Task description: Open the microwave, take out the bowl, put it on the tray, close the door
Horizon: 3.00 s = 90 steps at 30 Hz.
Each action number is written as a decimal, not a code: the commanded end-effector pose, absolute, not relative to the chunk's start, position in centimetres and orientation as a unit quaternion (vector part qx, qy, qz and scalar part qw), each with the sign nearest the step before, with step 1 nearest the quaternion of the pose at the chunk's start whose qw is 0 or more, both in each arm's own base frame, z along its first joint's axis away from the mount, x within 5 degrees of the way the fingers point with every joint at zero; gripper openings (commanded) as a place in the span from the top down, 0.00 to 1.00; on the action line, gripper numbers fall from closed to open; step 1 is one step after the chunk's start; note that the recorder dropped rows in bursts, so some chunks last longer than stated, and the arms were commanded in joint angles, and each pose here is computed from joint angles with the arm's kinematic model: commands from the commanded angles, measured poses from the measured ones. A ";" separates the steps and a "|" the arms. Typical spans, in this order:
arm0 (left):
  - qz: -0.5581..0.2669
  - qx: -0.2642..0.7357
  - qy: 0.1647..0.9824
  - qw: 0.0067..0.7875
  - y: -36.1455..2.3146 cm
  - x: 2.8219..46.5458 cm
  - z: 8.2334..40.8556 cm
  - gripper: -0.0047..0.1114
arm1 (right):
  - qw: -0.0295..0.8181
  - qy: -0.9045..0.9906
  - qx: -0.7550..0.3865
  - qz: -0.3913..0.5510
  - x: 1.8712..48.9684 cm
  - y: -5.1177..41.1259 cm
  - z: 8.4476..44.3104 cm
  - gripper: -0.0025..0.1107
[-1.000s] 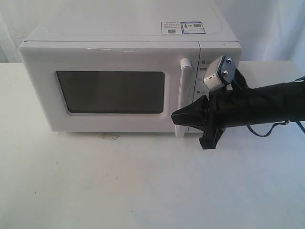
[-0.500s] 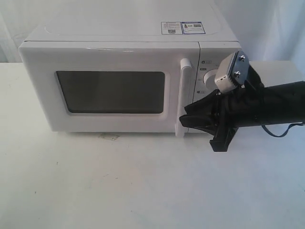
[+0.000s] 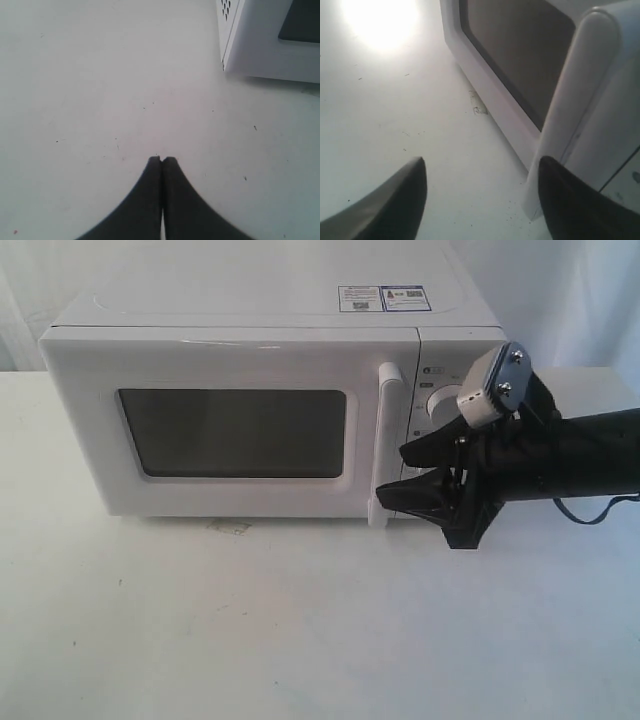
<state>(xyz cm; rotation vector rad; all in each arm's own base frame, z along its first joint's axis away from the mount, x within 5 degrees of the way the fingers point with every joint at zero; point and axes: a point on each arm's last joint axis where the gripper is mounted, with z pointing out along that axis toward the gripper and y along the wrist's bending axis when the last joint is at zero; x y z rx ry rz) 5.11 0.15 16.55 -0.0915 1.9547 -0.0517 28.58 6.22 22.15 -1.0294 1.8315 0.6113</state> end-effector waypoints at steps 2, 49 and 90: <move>-0.021 -0.039 0.828 0.559 0.2 5.1 16.5 0.96 | 0.480 0.739 -0.406 0.241 29.3 6.0 22.9 0.44; -0.021 -0.039 0.828 0.559 0.2 5.1 16.5 0.96 | 0.478 0.732 -0.328 0.359 33.8 8.0 19.4 0.87; -0.021 -0.039 0.828 0.559 0.2 5.1 16.5 0.96 | 0.436 0.672 -0.410 0.437 30.3 9.1 19.9 0.98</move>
